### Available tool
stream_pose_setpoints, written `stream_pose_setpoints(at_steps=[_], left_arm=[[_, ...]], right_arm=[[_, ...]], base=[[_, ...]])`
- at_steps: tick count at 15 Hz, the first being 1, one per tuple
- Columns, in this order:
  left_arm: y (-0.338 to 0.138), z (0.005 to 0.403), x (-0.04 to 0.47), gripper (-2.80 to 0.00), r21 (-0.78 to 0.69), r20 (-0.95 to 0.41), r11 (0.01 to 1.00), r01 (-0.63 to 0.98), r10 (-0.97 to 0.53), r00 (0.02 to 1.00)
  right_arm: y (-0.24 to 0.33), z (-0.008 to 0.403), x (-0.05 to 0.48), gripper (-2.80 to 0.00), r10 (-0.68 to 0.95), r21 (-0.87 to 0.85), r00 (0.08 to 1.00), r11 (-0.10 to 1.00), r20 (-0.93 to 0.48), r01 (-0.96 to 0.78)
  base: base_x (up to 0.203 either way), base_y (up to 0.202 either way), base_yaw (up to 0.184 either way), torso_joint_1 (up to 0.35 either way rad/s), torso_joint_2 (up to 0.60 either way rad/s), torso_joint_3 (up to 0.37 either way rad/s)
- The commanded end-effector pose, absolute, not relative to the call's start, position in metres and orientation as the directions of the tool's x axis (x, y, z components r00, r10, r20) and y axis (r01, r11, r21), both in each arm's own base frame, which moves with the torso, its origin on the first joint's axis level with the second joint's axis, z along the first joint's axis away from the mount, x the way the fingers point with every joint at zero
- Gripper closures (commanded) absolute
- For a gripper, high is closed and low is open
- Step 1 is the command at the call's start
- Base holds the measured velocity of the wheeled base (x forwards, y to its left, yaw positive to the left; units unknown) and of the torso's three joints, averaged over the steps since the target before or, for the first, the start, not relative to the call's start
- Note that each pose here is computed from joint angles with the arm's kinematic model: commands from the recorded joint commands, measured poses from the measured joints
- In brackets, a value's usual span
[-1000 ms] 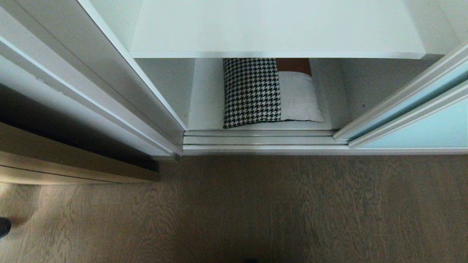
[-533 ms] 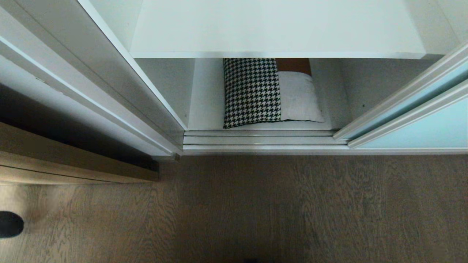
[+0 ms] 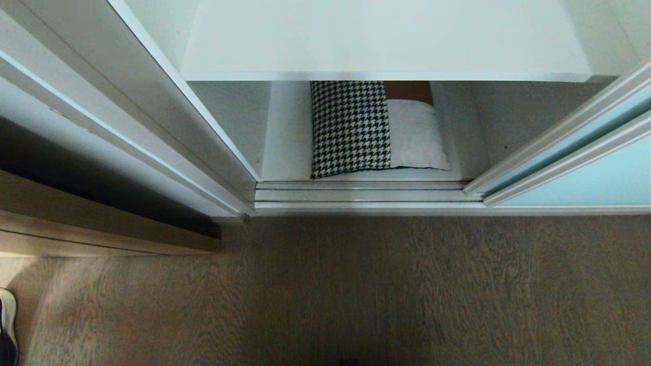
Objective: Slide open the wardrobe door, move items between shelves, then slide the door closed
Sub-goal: Place the pillow on the higher shelf
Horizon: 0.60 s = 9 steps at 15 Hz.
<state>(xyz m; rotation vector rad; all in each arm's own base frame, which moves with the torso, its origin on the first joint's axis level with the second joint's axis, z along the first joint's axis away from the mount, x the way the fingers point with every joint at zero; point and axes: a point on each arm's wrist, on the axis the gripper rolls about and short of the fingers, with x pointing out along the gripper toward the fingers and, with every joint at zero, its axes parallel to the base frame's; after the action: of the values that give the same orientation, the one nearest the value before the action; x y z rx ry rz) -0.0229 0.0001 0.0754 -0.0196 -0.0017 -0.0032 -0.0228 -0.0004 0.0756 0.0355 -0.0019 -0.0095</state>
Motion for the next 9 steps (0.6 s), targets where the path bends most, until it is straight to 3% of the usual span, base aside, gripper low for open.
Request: stream_pose_setpoints(at_steps=[1,9], left_arm=[[0.0001,0.0755,-0.0227,0.00,-0.020,-0.002,1.000,0.003,-0.003,1.000],[0.0001,0.0755,-0.0227,0.00,-0.020,-0.002,1.000,0.003,-0.003,1.000]], right_arm=[[-0.0004,0.0756,-0.0229,0.00,-0.009,0.035,1.000,0.999,0.003,0.009],[-0.0004,0.0756,-0.0229,0.00,-0.009,0.035,1.000,0.999,0.003,0.009]], base=[[0.000,0.000,0.000,0.000,0.00,0.000],[0.000,0.000,0.000,0.000,0.00,0.000]])
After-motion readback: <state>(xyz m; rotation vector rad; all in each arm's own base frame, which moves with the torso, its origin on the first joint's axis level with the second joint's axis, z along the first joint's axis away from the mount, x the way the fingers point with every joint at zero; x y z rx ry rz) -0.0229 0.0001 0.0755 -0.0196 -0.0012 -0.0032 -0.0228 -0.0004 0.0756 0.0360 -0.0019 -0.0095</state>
